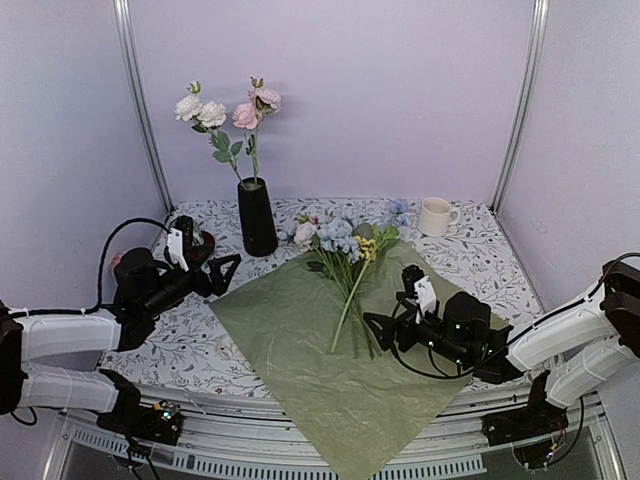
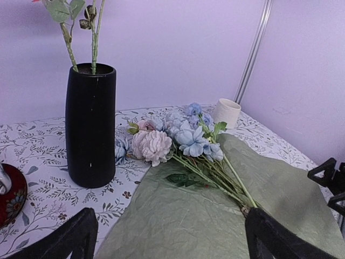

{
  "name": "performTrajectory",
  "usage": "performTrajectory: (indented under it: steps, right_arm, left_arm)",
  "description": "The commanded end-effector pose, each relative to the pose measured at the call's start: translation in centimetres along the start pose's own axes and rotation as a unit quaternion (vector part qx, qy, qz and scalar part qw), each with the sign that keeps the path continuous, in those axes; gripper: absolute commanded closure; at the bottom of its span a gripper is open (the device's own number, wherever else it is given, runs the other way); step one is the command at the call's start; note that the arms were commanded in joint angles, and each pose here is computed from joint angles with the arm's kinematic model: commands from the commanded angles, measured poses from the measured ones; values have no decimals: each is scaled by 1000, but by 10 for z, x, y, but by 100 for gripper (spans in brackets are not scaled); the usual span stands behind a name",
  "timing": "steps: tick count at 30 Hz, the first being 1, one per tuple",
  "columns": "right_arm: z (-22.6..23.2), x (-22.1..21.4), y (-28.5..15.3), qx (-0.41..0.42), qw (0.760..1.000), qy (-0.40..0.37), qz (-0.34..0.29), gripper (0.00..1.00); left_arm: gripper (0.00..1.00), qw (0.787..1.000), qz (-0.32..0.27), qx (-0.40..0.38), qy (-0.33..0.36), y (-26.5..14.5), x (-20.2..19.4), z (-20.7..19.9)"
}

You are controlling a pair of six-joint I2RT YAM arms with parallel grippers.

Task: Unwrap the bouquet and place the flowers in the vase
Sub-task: Pick up the fake flower from the flattened wrapping paper.

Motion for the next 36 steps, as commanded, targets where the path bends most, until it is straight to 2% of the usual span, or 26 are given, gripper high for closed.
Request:
performTrajectory:
  steps: [1, 13, 20, 25, 27, 31, 36]
  right_arm:
    - [-4, 8, -5, -3, 1000, 7, -19, 1]
    - [-1, 11, -2, -3, 1000, 8, -17, 1]
    - [-3, 12, 3, -20, 1000, 12, -15, 1]
    - [-4, 19, 2, -34, 999, 25, -13, 1]
    - [-7, 20, -1, -50, 998, 43, -1, 0]
    - [0, 18, -1, -51, 994, 88, 37, 7]
    - [3, 21, -1, -70, 984, 154, 62, 7]
  left_arm:
    - [2, 1000, -3, -9, 5, 1, -1, -4]
    - [2, 999, 22, 9, -24, 11, -6, 2]
    - [2, 994, 37, 75, -66, 9, -7, 22]
    - [2, 996, 22, 54, -64, 5, -1, 16]
    - [2, 996, 19, 58, -60, 3, -1, 17]
    - [2, 995, 29, 74, -57, 5, -3, 21]
    - [2, 996, 22, 69, -51, 3, -2, 20]
Point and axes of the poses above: each gripper's point midway between its finger pads, its own y axis out along the fingers, its own z axis along the line the jaws close on, x = y × z, the point moved 2 cm from there along -y, back along the fingers, and after that the axes turned 14 degrees about y, right-handed, at the moved point
